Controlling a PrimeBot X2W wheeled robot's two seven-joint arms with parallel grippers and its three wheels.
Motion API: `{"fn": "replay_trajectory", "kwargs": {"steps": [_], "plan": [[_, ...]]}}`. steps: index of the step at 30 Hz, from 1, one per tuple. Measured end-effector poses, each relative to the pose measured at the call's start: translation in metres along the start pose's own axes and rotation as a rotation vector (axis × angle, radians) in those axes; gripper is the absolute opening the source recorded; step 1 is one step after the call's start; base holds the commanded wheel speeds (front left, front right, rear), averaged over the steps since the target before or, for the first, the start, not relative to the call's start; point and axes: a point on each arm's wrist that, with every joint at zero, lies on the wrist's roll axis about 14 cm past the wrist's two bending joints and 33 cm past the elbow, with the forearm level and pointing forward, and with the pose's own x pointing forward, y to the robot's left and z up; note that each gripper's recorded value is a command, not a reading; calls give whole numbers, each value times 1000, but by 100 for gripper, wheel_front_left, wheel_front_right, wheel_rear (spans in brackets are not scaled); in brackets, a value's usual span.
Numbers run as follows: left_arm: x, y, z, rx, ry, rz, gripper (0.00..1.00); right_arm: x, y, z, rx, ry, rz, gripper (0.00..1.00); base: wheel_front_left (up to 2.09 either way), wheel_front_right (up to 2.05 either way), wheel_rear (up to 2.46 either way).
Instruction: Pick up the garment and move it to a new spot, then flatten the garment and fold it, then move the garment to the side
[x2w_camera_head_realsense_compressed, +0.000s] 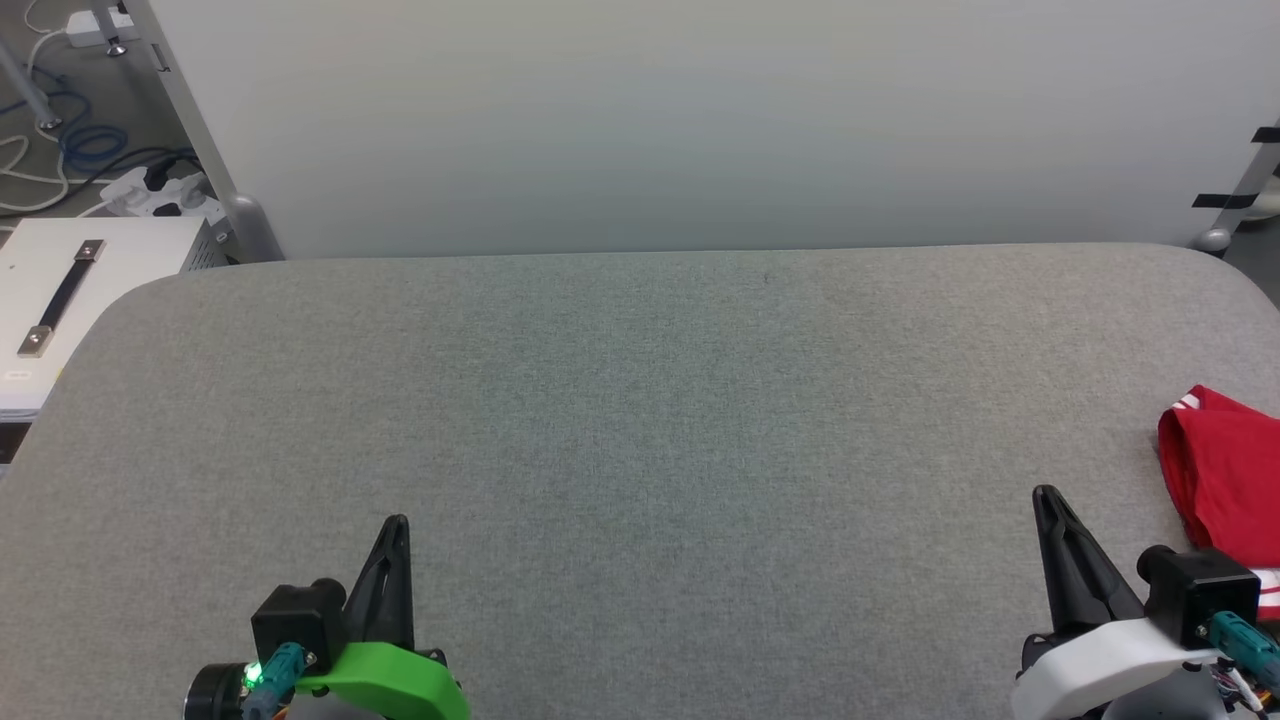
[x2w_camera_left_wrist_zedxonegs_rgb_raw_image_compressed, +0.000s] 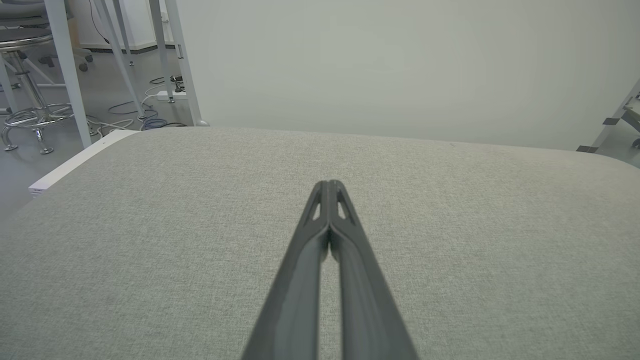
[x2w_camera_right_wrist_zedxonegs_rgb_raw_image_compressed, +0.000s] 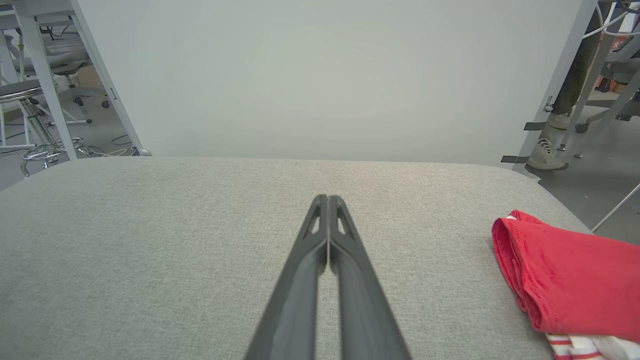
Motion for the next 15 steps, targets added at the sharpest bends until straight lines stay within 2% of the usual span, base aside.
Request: {"fn": "replay_trajectory", "kwargs": {"steps": [15], "plan": [[3,-1,2,16,1,-3,0,1,0,-7,-3,20,1,0,0,0,0]]}}
